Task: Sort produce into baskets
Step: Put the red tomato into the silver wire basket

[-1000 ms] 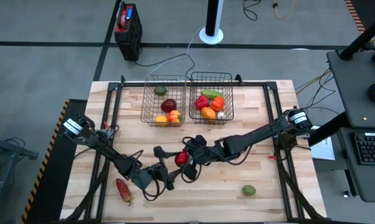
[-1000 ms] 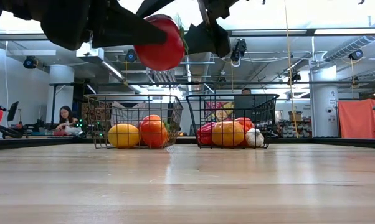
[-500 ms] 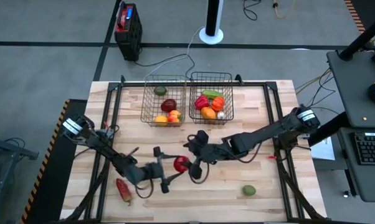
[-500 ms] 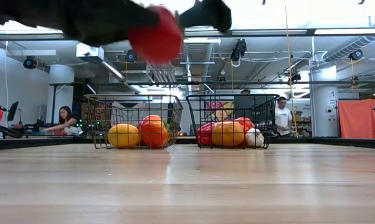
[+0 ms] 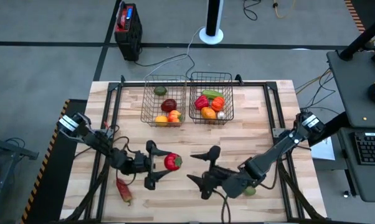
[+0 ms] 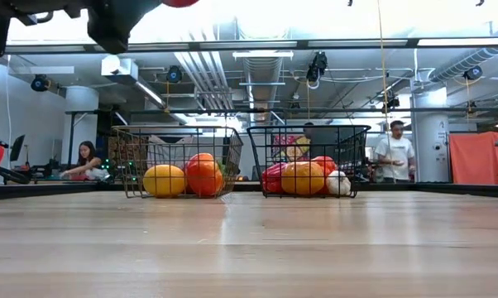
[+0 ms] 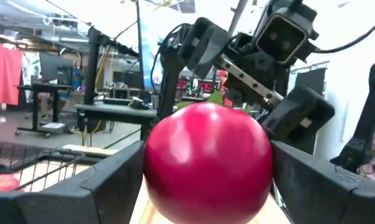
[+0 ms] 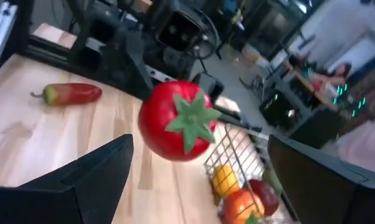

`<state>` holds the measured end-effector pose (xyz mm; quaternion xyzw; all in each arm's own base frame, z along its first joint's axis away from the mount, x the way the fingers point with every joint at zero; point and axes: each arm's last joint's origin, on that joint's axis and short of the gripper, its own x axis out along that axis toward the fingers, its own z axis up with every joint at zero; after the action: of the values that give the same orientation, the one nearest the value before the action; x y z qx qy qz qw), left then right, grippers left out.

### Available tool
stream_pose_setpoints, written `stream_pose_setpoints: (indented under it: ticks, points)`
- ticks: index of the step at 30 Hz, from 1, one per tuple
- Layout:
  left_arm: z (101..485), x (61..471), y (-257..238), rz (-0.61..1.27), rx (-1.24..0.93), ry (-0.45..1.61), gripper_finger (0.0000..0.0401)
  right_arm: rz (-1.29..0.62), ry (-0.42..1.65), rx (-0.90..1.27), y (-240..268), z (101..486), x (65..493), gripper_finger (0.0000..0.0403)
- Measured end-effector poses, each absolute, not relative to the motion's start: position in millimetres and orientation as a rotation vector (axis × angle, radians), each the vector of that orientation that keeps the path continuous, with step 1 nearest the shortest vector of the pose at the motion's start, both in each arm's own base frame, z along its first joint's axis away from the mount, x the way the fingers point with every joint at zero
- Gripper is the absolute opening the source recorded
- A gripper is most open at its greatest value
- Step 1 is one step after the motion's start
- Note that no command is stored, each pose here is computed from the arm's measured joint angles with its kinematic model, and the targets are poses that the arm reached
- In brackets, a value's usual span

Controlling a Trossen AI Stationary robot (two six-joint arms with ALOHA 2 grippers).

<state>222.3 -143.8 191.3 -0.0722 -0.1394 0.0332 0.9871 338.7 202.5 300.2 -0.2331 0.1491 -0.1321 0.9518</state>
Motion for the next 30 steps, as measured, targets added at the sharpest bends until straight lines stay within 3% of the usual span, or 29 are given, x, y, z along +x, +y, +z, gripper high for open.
stream_pose_setpoints:
  ticks: [13,16,21,30]
  points:
    - [223.1,243.6,-156.6,-0.063,-0.142,-0.398,0.0308,-0.271,0.312,-0.652,214.5,290.2,340.9,0.0364]
    - [226.3,248.1,-153.3,-0.049,-0.149,-0.409,0.0308,-0.27,0.291,-0.671,220.0,292.6,338.5,0.0364]
    - [229.2,258.8,-139.7,-0.05,-0.175,-0.428,0.0308,-0.426,0.294,-0.742,225.7,300.4,328.2,0.0364]
    - [241.5,282.3,-92.8,0.092,-0.176,-0.322,0.0308,-0.457,0.286,-0.659,220.8,311.6,317.9,0.0364]
